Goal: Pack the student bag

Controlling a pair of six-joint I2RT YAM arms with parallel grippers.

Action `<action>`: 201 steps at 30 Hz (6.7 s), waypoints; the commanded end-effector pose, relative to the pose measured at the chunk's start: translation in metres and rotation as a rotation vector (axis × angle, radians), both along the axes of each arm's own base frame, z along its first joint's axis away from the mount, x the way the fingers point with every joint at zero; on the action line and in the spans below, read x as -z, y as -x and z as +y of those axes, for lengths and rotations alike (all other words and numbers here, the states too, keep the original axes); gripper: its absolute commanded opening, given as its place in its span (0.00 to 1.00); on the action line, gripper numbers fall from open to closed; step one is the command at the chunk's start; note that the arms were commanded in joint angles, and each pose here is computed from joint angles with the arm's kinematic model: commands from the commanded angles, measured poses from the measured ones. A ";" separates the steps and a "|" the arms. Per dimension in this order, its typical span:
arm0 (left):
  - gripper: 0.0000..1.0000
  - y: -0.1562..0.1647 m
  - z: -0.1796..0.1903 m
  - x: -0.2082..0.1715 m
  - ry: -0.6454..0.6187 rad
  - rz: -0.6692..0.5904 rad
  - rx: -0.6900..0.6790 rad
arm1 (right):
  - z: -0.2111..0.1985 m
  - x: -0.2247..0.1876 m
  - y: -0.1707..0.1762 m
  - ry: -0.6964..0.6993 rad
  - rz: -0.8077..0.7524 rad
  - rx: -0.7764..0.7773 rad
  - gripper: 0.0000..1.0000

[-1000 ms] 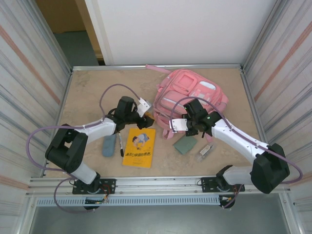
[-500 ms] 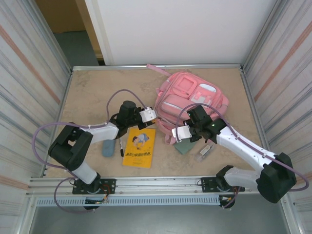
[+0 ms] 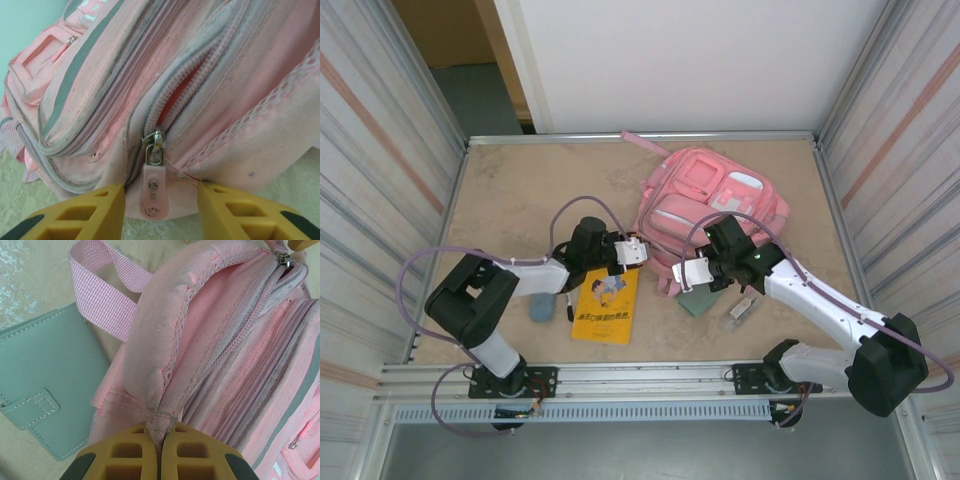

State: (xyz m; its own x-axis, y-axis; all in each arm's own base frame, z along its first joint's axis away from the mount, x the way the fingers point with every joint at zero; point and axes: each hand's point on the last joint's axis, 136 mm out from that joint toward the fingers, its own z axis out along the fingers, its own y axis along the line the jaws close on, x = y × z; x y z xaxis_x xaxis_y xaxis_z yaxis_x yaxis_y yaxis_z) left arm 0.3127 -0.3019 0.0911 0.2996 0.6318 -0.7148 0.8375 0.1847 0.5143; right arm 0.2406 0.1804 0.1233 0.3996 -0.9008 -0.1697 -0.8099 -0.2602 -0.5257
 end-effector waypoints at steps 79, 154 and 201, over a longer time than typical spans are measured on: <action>0.00 0.017 -0.006 -0.055 0.091 0.017 -0.202 | 0.076 0.019 -0.040 -0.308 0.320 0.210 0.33; 0.37 -0.121 0.185 -0.051 0.259 0.371 -1.180 | 0.112 -0.055 -0.018 -0.285 -0.040 -0.233 0.00; 0.56 -0.027 0.007 -0.001 0.381 1.363 -1.183 | -0.049 -0.019 -0.024 -1.045 0.417 1.554 1.00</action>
State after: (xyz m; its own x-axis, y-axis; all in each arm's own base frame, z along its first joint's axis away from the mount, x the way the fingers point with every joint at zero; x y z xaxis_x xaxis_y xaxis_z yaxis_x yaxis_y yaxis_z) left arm 0.3312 -0.2724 0.0857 -0.9608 -0.1793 -0.2116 -0.0601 0.8795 -0.4721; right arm 0.2660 0.1250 0.1515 -0.7216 0.0715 -0.6886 -0.1083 0.9707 0.2144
